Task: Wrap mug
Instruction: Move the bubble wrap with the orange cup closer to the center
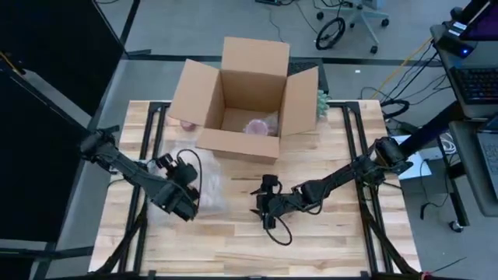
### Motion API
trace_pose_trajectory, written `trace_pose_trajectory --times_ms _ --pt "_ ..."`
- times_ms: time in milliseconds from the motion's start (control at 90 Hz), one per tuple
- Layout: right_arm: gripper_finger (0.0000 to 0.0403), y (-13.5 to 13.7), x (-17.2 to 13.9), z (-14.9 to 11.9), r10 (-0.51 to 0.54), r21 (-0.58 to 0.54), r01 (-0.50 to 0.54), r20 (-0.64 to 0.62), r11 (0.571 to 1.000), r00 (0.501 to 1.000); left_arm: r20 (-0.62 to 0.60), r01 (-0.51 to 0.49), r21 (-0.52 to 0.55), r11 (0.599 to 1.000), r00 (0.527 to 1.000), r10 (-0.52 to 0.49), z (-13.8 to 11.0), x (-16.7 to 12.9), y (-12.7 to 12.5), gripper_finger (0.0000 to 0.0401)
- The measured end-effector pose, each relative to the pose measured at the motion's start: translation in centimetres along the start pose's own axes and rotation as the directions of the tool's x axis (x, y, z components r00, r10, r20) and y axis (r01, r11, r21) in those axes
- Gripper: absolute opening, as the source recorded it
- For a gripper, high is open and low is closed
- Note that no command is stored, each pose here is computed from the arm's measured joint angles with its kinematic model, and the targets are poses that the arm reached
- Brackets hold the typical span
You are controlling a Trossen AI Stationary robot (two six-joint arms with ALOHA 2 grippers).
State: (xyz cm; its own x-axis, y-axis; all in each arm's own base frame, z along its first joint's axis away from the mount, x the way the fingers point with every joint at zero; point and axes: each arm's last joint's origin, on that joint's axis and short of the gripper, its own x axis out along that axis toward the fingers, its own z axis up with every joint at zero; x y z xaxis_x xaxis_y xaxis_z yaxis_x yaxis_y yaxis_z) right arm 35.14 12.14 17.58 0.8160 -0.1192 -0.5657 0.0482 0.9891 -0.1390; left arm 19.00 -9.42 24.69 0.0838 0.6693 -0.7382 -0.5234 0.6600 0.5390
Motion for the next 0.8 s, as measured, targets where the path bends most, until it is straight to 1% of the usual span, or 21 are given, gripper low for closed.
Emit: trace_pose_trajectory --times_ms 89,156,244,322,467,611,711,800 --pt "0.0260 -0.5 0.2 0.1 -0.002 0.018 0.002 -0.004 1.000 1.000 -0.009 -0.016 0.053 0.998 1.000 0.016 -0.2 0.9 -0.2 0.0000" --pt "0.0260 -0.9 0.4 0.1 0.011 0.026 -0.010 -0.008 1.000 1.000 0.007 -0.013 0.057 0.998 1.000 0.012 0.0 1.6 -0.4 0.0002" --pt "0.0260 -1.4 0.6 0.1 0.015 0.035 -0.015 -0.013 0.999 1.000 -0.003 -0.020 0.086 0.996 1.000 0.020 0.2 2.3 -0.4 0.0019" --pt "0.0260 -1.8 0.8 0.2 0.006 0.042 -0.005 -0.014 0.999 1.000 -0.012 -0.023 0.085 0.996 1.000 0.024 0.4 2.5 -0.2 0.0050" --pt "0.0260 -2.2 0.9 0.2 -0.004 0.042 0.004 -0.016 0.999 1.000 -0.053 -0.007 0.150 0.989 0.998 0.015 0.6 2.7 -0.1 0.0128" --pt "0.0260 -2.3 0.9 0.2 -0.005 0.034 0.005 -0.016 0.999 1.000 -0.044 0.013 0.176 0.984 0.999 -0.005 1.1 2.1 0.0 0.0202" --pt "0.0260 -2.3 0.9 0.2 -0.005 0.031 0.005 -0.016 1.000 1.000 -0.032 0.006 0.179 0.984 0.999 0.000 1.3 1.8 0.1 0.0237" --pt "0.0260 -2.3 0.9 0.2 -0.005 0.031 0.005 -0.016 1.000 1.000 -0.040 -0.010 0.192 0.981 0.999 0.018 1.4 1.6 0.4 0.0255"
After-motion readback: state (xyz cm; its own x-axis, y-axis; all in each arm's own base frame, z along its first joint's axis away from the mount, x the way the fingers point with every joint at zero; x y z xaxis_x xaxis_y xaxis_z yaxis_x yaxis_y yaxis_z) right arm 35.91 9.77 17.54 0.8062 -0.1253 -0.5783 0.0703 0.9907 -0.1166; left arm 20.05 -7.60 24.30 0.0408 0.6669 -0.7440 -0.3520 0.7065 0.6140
